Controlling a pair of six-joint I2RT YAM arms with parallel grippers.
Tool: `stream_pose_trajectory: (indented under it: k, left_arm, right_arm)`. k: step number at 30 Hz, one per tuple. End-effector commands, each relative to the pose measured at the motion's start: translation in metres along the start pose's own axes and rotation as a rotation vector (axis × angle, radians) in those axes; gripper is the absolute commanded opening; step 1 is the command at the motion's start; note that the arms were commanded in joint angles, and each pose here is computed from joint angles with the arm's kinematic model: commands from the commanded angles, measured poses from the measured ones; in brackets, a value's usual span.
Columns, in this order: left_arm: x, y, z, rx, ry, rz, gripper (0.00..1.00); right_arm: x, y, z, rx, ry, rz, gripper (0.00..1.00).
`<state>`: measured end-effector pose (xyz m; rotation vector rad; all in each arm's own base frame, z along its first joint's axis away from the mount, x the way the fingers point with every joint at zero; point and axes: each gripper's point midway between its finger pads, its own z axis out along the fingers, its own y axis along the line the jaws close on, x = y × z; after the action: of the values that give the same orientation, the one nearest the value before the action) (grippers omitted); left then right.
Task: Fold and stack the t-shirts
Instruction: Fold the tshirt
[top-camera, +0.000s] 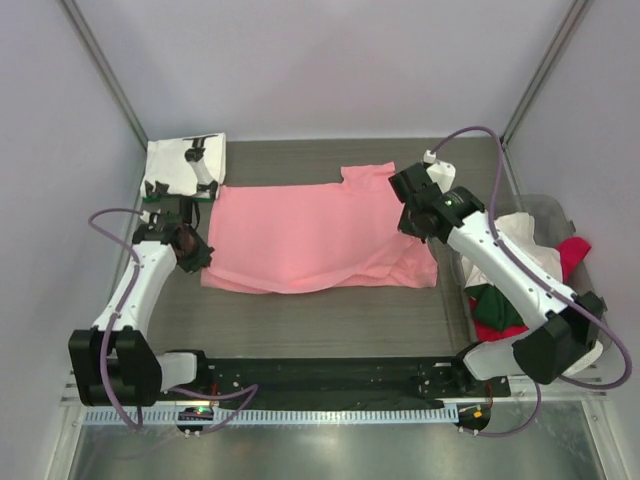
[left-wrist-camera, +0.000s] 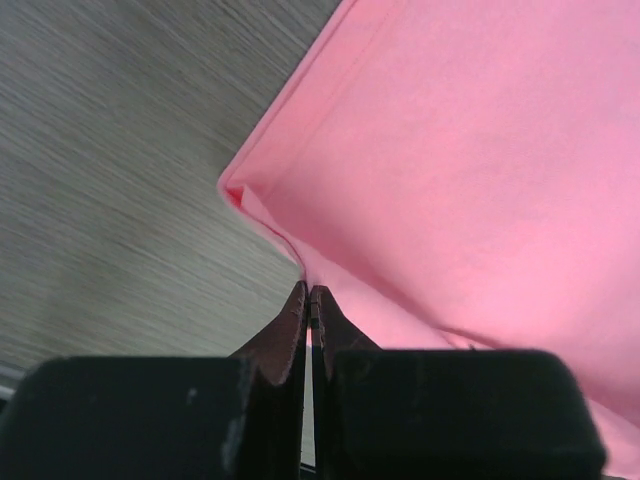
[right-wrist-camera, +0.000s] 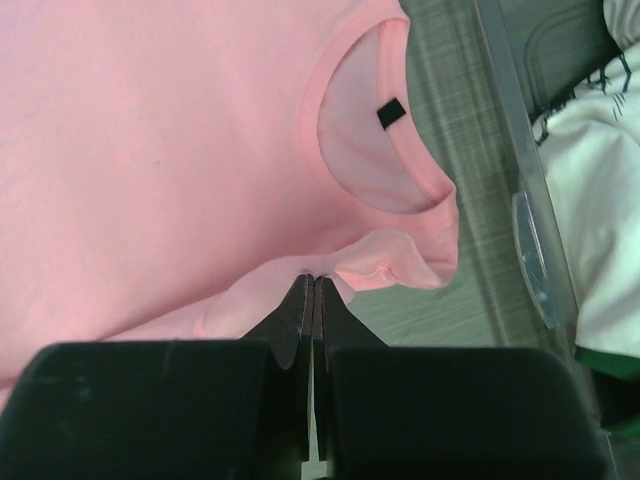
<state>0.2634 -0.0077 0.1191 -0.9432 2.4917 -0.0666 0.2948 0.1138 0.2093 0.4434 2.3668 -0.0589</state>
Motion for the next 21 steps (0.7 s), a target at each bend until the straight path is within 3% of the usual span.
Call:
stream_pose_trajectory:
  k: [1, 10, 21]
  left_arm:
    - [-0.034, -0.007, 0.005, 0.009, -0.080, 0.006, 0.00]
    - [-0.055, -0.007, 0.036, -0.053, -0.061, 0.015, 0.00]
    - [-0.067, -0.019, 0.063, -0.055, -0.024, 0.048, 0.00]
  right_arm:
    - [-0.028, 0.020, 0.010, -0.052, -0.042, -0.044, 0.01]
    - [-0.043, 0.018, 0.061, 0.017, 0.016, -0.041, 0.01]
    - [-0.052, 0.010, 0.090, 0.066, 0.046, -0.033, 0.01]
